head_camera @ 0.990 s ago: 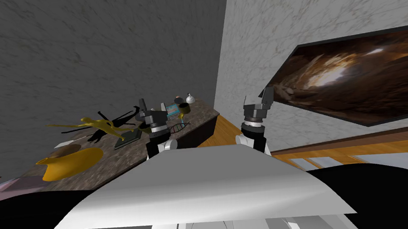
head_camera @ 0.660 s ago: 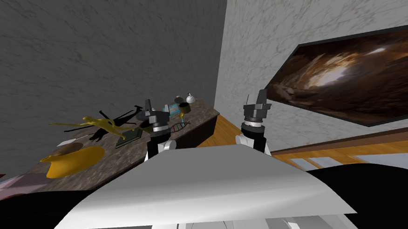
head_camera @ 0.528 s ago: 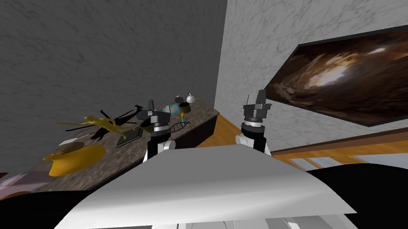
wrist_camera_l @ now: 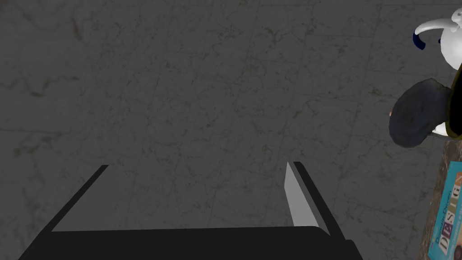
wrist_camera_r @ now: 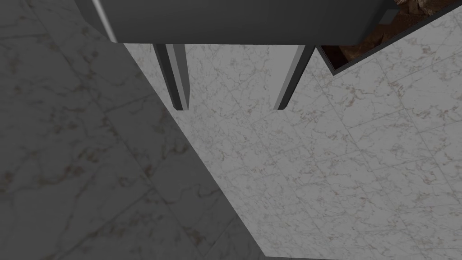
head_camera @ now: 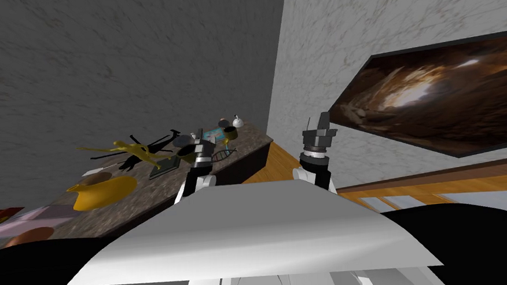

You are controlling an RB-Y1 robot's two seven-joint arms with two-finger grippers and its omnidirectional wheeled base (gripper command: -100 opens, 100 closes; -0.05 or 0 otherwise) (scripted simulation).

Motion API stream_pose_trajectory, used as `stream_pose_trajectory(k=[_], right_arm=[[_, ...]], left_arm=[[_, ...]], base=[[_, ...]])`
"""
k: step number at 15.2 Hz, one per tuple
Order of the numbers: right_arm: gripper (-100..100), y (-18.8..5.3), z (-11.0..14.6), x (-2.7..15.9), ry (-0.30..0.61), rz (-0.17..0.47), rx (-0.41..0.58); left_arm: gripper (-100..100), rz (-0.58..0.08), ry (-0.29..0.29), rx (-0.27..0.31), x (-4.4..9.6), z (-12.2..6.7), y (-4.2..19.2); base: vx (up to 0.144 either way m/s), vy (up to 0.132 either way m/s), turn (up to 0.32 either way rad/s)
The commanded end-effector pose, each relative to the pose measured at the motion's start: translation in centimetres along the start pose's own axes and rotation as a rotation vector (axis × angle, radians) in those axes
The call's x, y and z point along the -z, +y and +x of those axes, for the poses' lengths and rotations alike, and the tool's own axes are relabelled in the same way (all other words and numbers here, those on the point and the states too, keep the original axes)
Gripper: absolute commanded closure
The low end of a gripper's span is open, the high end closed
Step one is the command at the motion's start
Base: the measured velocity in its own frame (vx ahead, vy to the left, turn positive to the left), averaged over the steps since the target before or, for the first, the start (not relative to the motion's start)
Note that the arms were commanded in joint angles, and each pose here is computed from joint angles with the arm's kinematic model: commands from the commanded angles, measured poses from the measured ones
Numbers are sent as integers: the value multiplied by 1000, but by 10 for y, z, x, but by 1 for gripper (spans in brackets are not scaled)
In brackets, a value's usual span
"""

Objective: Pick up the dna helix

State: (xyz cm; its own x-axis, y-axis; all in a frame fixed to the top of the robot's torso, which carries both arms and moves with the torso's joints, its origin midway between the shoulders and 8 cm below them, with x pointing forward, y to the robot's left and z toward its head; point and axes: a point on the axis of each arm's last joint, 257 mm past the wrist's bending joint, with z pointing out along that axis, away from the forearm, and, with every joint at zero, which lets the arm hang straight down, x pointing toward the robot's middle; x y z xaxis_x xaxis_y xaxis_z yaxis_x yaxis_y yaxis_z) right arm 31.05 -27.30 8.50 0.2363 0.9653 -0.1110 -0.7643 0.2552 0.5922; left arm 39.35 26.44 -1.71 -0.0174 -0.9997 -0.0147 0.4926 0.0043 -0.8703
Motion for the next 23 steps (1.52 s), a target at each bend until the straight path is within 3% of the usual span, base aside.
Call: stream_pose_trajectory(k=[1,8,12,18,19,22,23], right_arm=[[0,0,0,0,0,0,0],[0,0,0,0,0,0,0],[0,0,0,0,0,0,0],[0,0,0,0,0,0,0],[0,0,0,0,0,0,0],[0,0,0,0,0,0,0],[0,0,0,0,0,0,0]], left_arm=[[-100,-39,5,-20,0,-1,12],[-100,-255,19,-133,11,-20,82],[-100,-331,18,-170,17,-30,106],[-100,-514,7,-255,39,-56,160],[-100,-514,7,-255,39,-56,160],[-100,-617,-3,-297,55,-73,188],[-100,-617,-3,-297,55,-73,188]], base=[[-31,0,24],[-38,-5,28],[-33,0,24],[-28,-5,25],[-27,-6,21],[-21,-3,18],[-17,-4,13]])
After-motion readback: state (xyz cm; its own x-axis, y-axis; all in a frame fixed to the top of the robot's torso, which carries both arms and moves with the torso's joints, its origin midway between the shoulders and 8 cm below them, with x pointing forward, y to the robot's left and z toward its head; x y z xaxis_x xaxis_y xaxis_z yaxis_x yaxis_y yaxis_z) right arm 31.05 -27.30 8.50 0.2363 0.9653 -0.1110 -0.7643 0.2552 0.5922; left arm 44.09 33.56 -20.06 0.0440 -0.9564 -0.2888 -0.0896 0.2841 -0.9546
